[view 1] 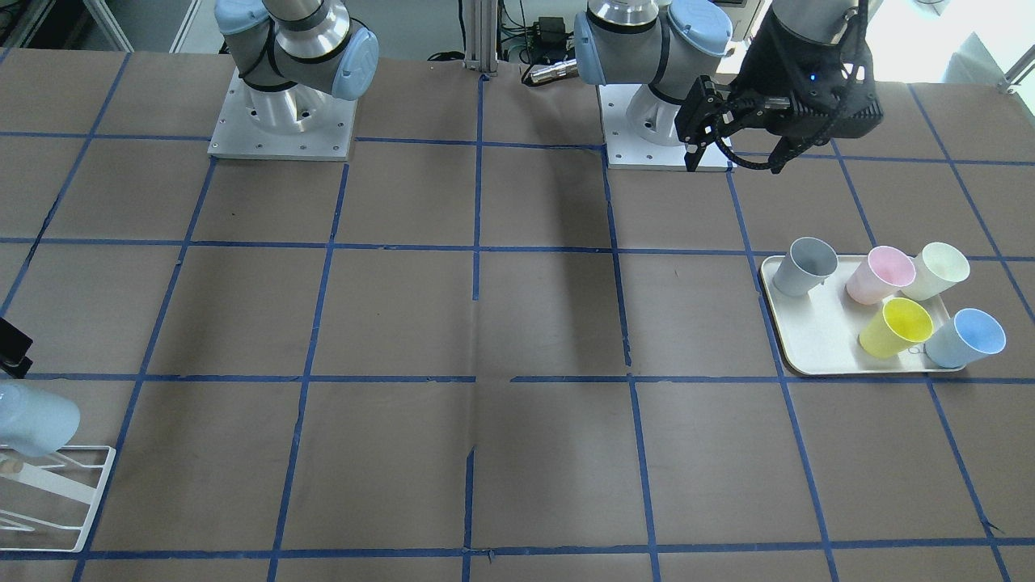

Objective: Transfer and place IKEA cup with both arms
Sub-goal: 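Move the right gripper down over the pale blue cup on the wire rack, then grasp and lift the pale blue cup with the right gripper while the left arm advances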

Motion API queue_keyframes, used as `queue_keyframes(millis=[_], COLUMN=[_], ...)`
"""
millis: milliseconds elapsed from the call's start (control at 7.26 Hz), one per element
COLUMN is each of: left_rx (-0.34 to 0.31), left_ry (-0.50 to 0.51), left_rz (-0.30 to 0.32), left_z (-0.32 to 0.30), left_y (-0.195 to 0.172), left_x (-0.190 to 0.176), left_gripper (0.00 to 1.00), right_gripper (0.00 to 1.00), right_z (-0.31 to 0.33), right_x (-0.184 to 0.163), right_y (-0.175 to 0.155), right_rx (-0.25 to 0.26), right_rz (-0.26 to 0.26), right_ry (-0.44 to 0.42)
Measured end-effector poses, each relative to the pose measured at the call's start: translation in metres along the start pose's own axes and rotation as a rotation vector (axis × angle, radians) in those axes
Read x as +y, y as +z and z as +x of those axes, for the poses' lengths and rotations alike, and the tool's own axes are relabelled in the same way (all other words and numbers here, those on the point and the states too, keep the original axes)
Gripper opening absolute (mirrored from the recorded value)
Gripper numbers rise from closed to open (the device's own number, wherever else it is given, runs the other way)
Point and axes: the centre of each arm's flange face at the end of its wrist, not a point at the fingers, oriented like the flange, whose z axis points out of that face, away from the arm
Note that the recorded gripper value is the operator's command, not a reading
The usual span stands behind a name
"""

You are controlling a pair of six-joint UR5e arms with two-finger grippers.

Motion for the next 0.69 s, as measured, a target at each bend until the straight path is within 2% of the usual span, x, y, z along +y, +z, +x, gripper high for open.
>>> queue_keyframes(millis=[275,688], left_rx=[0.002,0.004], left_ry=[0.001,-0.001], left_rz=[-0.002,-0.008], left_z=[0.0,0.001], left_y=[0.0,0.003], left_x=[-0.005,-0.004], left_gripper=[1.0,1.0], right_gripper=[1.0,1.0], right_z=[0.007,0.016], right_x=[-0.002,-0.008], right_y=[0.026,0.049], right_rx=[0.002,-0.005], right_rz=[0.009,0.007], right_ry=[-0.071,-0.08])
